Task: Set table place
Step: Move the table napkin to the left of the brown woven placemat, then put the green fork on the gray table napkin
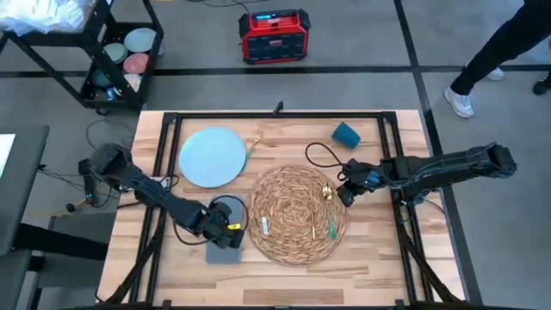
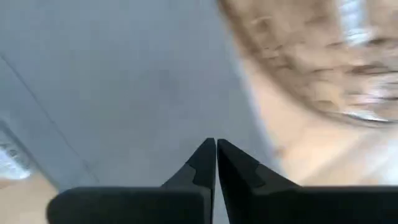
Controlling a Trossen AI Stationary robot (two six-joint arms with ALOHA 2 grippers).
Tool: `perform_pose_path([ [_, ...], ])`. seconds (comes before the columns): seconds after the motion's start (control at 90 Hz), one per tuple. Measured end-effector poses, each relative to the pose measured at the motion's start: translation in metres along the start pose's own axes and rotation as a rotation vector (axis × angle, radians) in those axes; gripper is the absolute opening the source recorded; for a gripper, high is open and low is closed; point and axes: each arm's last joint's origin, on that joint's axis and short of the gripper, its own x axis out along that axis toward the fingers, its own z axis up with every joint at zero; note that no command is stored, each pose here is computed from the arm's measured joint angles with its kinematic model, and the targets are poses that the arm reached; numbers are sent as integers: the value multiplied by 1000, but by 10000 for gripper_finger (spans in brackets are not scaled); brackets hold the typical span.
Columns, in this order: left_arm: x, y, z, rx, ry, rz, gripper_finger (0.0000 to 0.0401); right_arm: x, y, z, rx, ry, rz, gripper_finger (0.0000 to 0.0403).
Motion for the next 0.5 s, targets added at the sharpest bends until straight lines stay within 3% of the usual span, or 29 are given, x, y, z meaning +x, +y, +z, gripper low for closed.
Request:
perform_pose_path([
  [0.189,-56,-15,48,120,-242,58,0,0,0,4,-19,-28,15,0],
  [0.322,-69,-16,112,253,-338,132,2,0,-1,13,13,-85,32,0],
  [0.5,-73,11,204,329,-369,67,51,1,-9,24,72,-136,17,0],
])
